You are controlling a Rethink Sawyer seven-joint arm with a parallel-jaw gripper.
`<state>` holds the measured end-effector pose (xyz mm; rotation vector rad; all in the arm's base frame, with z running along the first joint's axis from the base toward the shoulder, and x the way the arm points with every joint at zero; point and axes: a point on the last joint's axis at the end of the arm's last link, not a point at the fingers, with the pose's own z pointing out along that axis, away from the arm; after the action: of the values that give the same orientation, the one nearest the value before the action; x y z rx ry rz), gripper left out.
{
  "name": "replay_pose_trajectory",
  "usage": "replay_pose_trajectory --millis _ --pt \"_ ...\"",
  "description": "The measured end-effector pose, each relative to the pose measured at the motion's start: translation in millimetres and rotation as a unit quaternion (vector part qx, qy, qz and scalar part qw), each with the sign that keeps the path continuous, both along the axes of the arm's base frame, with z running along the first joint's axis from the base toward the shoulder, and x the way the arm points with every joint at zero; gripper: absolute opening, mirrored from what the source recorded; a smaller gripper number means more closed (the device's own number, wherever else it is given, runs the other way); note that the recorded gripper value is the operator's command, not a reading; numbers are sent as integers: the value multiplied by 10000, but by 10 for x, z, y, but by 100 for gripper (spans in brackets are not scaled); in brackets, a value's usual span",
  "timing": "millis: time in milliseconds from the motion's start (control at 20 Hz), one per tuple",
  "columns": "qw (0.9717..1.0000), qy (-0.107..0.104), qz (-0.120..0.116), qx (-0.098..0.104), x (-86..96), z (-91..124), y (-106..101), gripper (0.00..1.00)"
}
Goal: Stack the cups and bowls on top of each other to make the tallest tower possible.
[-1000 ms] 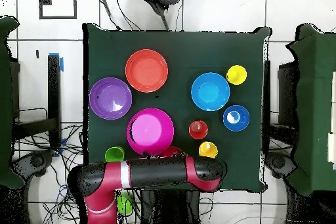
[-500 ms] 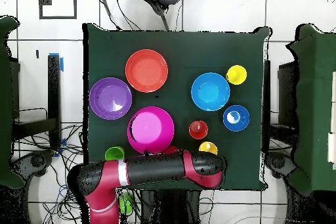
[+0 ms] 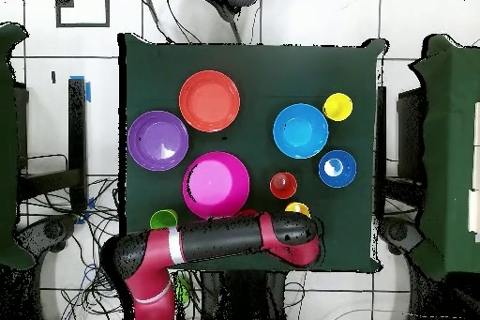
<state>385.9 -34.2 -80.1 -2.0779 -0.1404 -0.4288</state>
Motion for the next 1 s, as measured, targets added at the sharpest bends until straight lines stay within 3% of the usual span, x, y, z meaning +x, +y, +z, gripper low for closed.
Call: replay_pose_trajectory --millis 650,850,1000 --pt "9999 46 85 -132 28 18 -11 100" --pt "9992 62 30 -383 15 49 33 100" --pt "9974 140 -32 -704 -26 101 57 100"
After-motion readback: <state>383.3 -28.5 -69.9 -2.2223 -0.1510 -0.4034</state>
